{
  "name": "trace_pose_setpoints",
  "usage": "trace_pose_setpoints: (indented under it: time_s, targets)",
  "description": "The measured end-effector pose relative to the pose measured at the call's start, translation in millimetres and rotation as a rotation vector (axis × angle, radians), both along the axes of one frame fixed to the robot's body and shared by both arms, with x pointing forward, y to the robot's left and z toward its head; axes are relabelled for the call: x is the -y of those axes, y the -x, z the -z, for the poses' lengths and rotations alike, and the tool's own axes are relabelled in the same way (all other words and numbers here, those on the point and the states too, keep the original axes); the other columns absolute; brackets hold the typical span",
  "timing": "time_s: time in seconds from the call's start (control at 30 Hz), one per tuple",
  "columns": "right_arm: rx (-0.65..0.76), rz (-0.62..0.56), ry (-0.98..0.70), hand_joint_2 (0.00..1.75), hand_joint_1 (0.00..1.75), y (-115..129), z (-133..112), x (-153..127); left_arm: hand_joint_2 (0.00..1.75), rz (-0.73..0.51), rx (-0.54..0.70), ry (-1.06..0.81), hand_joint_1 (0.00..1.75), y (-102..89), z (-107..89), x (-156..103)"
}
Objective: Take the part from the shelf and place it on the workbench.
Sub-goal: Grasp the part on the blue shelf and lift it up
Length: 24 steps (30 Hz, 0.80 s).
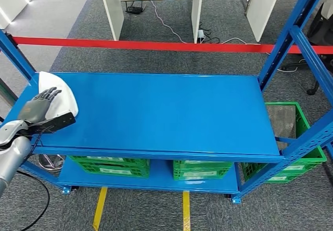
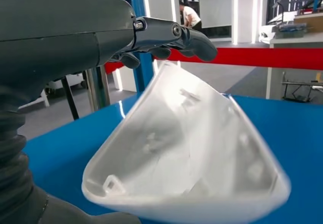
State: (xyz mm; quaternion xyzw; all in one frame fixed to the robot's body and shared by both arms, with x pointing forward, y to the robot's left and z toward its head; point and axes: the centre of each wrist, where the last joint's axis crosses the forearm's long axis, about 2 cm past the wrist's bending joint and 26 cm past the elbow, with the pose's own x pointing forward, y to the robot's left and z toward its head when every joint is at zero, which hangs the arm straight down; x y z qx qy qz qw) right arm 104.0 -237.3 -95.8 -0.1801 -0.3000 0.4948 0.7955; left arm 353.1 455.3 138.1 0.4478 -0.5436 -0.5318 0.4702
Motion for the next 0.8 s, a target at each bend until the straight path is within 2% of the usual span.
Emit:
trace_pose_setpoints:
  time_s: [0.4, 0.8]
  targets:
    - [0.0, -0.004, 0.001, 0.0, 0.0, 1, 0, 0, 1.75, 0.02, -0.039, 0.022, 0.0, 6.5, 15.6, 12]
    - [-0.002, -0.005, 0.001, 0.0, 0.0, 2, 0, 0, 1.75, -0.004, -0.06, 0.016, 0.0, 14.4, 20.5, 3]
